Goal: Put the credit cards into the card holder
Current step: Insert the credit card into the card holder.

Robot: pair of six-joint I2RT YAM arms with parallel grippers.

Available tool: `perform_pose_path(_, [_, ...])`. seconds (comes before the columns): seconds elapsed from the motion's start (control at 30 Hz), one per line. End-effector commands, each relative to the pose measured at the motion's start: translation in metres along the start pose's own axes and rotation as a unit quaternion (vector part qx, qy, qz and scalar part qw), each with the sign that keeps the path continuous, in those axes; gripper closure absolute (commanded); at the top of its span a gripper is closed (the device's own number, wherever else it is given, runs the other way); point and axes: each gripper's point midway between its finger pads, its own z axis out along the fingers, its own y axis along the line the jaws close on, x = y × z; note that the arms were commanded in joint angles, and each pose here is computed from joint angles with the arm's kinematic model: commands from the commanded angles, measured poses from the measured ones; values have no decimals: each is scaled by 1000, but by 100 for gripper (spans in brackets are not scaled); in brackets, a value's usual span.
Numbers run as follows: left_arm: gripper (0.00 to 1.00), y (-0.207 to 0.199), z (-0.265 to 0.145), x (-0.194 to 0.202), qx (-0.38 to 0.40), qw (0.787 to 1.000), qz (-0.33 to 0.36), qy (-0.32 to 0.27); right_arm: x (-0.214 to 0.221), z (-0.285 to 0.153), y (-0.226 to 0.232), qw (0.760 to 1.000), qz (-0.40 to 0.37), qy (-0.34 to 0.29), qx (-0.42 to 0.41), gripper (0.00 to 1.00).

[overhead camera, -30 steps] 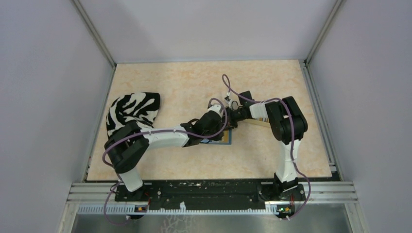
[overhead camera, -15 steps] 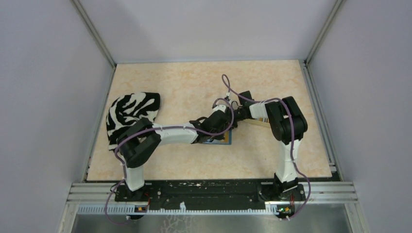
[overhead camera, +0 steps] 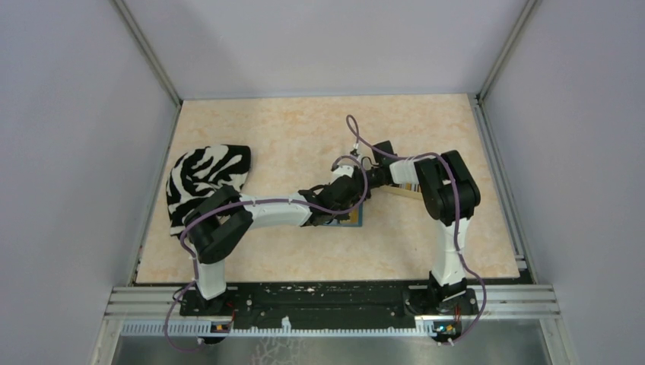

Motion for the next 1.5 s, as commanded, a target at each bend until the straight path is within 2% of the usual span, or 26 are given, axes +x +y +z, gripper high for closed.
perform_pose_path(0.0, [67,13,5,-2,-36,999,12,-5,-5,1,0,1000,-24,-1,9,76])
perform_pose_path(0.3, [62,23,0,-7,-56,998,13,-18,-12,-6,12,999,-51,-7,5,75])
perform_pose_path(0.5, [58,30,-7,-12,-69,997,16,-29,-19,-16,27,996,-85,-19,7,68])
perform_pose_path(0.73, [54,31,-15,-21,-67,997,22,-43,-22,-24,39,993,-116,-26,6,67])
perform_pose_path(0.83, [53,24,-23,-29,-42,997,31,-53,-24,-29,45,990,-138,-29,5,67])
perform_pose_path(0.97, [47,12,-52,-47,22,995,48,-90,-30,-43,55,983,-179,-43,11,66])
perform_pose_path(1.07, [35,16,-76,-54,59,987,66,-137,-33,-57,65,974,-219,-58,15,65])
perform_pose_path(1.17, [19,30,-97,-56,72,977,89,-181,-36,-73,79,956,-282,-76,23,66])
perform_pose_path(1.23, [3,46,-106,-56,65,972,95,-206,-34,-83,92,937,-336,-86,22,67])
perform_pose_path(1.37, [1,82,-108,-52,55,972,81,-214,-23,-103,125,884,-453,-116,-2,67])
perform_pose_path(1.47, [1,104,-103,-56,87,973,30,-213,3,-108,144,811,-571,-118,-51,67])
